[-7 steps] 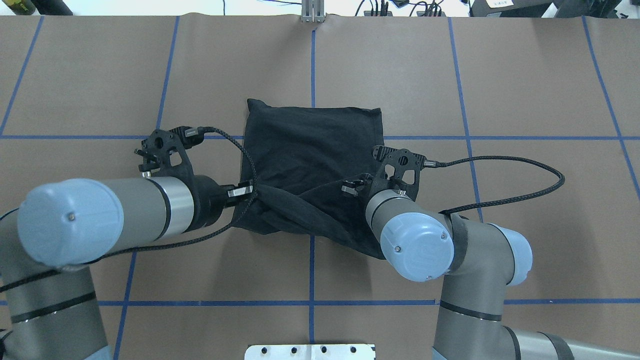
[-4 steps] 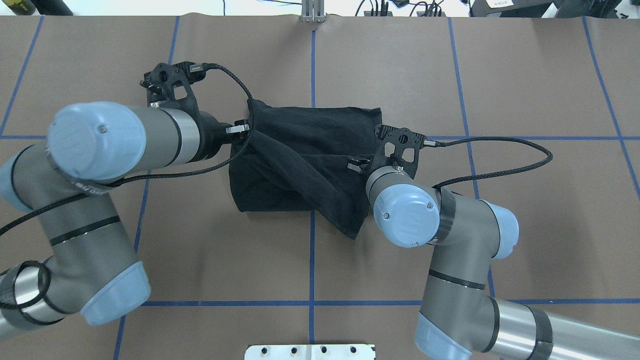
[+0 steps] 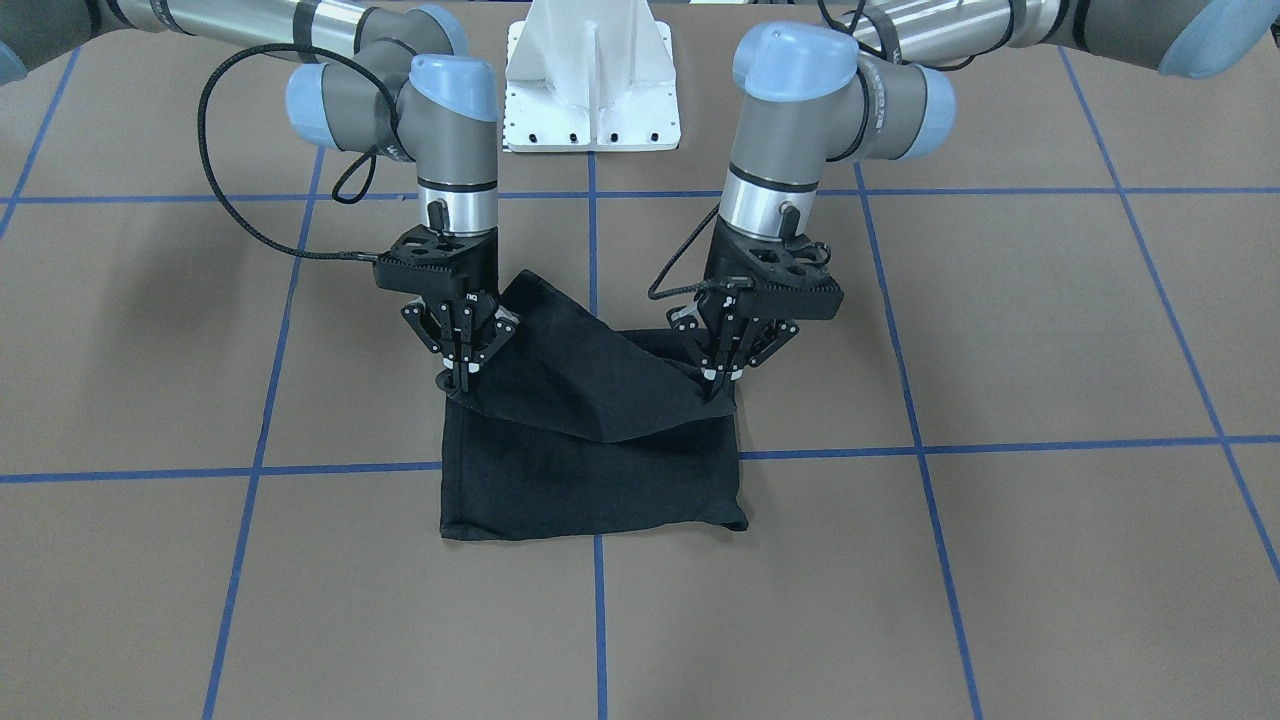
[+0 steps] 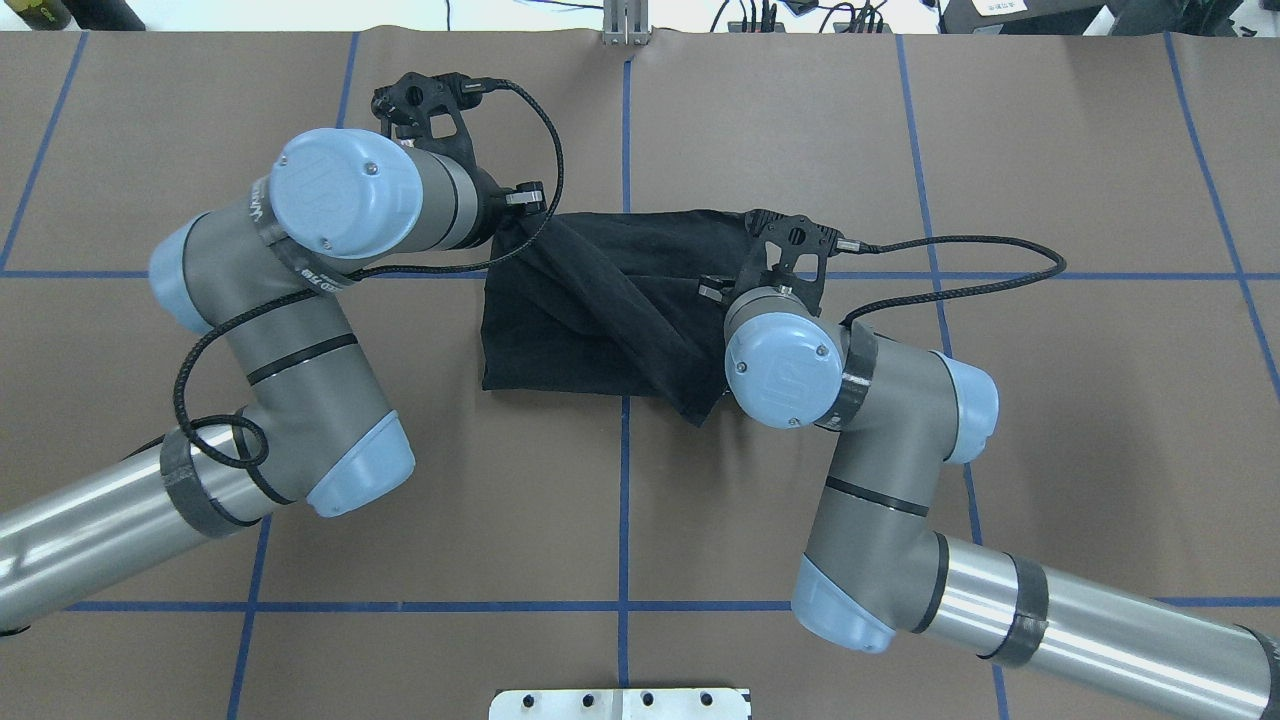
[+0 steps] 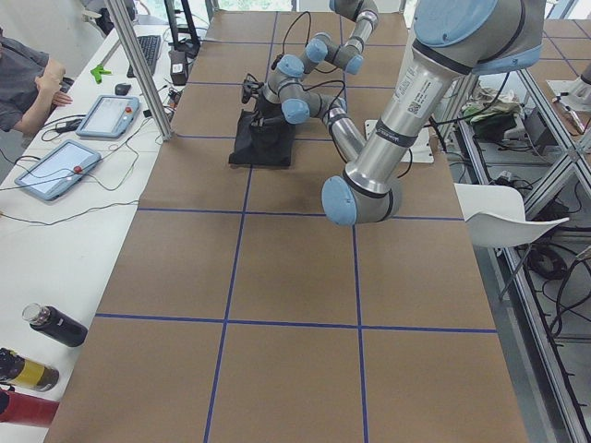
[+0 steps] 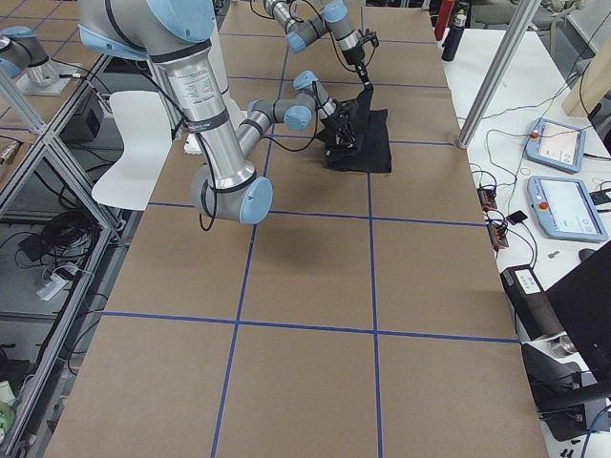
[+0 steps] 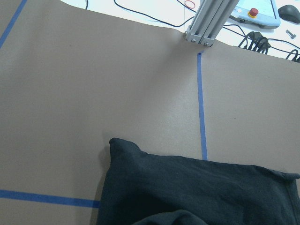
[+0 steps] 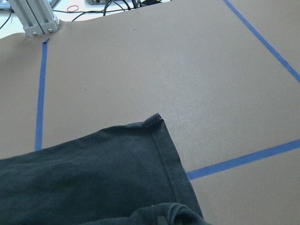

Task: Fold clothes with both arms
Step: 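Lift the near edge with both grippers and fold it away from the robot, then release the shirt with both grippers and raise them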

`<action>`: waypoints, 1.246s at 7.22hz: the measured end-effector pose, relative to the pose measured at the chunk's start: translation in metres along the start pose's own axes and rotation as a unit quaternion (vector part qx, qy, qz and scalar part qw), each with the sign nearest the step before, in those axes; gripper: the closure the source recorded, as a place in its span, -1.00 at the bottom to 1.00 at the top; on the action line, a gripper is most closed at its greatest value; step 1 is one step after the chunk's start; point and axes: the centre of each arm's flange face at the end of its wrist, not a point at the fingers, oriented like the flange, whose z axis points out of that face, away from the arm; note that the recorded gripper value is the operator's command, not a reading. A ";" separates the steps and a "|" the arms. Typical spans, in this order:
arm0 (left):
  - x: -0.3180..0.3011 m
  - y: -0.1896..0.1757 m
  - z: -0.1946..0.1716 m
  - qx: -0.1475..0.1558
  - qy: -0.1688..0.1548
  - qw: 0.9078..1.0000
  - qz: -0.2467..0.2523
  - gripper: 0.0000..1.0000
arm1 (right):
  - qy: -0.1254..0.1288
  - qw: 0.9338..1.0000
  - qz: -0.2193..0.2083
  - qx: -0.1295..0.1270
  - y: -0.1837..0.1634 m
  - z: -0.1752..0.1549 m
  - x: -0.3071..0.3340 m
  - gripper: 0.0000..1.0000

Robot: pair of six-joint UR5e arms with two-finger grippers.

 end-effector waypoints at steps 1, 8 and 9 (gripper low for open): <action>0.004 -0.009 0.028 0.003 -0.008 1.000 0.005 1.00 | 0.010 1.000 0.000 0.003 -0.003 0.014 -0.008 1.00; -0.030 -0.063 0.126 0.021 -0.032 0.998 0.040 -1.00 | 0.027 0.999 -0.035 -0.029 -0.036 0.042 -0.012 -1.00; -0.035 -0.076 0.115 0.012 -0.015 0.999 0.051 -1.00 | 0.007 0.998 -0.040 -0.055 -0.060 0.029 -0.022 -1.00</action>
